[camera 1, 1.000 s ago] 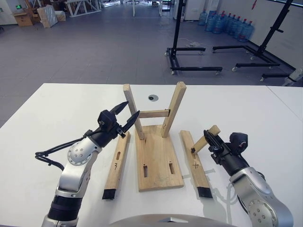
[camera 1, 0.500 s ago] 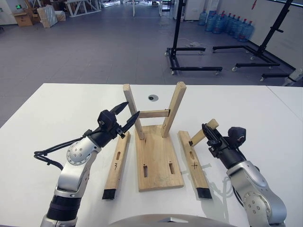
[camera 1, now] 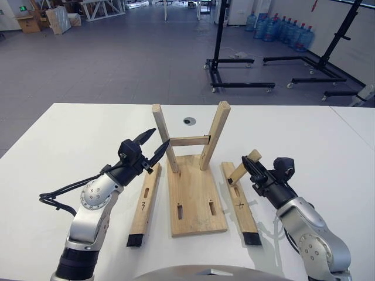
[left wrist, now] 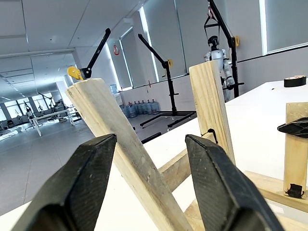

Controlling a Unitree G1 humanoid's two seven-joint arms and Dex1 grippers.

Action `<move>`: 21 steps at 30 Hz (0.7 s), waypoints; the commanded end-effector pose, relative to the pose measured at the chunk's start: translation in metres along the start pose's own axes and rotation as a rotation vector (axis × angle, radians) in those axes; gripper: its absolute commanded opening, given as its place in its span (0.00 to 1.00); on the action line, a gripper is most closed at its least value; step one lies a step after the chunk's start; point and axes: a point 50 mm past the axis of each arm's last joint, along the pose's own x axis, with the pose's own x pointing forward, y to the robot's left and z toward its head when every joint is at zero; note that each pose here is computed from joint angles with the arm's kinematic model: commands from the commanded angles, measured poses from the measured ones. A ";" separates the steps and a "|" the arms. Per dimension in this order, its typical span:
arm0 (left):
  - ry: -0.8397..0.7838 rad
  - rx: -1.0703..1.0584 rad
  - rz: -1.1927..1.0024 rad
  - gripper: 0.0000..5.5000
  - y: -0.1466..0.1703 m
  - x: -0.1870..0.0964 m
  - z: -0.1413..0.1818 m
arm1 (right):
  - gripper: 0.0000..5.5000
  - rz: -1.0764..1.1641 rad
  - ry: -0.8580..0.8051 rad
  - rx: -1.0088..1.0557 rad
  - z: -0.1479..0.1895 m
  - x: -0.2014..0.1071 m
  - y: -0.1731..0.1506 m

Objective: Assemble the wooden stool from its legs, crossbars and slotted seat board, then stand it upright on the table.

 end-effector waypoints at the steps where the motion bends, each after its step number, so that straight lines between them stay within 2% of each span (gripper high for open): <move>1: -0.001 0.008 -0.022 0.48 0.002 0.004 0.000 | 0.07 0.003 -0.061 0.005 0.006 -0.001 0.007; 21: -0.007 0.011 -0.018 0.48 0.006 0.004 0.001 | 0.07 -0.016 -0.114 -0.021 0.018 0.001 0.003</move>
